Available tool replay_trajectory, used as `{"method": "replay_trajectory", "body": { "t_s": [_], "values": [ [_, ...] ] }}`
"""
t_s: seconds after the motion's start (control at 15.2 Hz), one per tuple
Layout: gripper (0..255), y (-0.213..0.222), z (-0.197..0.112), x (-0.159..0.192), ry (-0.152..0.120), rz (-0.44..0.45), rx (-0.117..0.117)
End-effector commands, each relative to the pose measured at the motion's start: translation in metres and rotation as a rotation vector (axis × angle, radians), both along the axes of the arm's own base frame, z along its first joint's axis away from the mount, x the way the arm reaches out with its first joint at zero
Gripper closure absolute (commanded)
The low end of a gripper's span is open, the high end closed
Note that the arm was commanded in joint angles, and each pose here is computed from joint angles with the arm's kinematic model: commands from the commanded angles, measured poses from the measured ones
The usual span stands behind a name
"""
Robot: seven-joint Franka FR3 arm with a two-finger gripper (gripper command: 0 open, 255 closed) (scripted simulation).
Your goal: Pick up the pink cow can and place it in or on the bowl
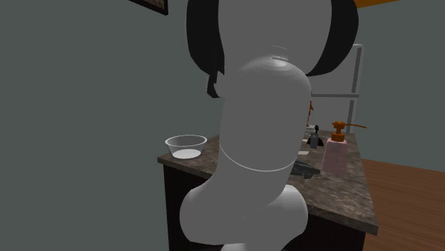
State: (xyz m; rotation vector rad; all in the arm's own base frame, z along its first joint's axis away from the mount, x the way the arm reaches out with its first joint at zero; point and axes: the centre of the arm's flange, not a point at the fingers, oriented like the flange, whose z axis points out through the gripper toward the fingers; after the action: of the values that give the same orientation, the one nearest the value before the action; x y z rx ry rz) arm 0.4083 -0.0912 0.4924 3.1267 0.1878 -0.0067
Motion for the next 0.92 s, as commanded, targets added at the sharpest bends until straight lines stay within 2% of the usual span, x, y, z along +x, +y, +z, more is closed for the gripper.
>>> {"method": "replay_trajectory", "body": {
  "t_s": [0.0,0.86],
  "values": [
    [255,0.001,0.011,-0.001,0.0,0.0,0.0],
    [255,0.001,0.079,-0.001,0.0,0.0,0.0]
  ]
}}
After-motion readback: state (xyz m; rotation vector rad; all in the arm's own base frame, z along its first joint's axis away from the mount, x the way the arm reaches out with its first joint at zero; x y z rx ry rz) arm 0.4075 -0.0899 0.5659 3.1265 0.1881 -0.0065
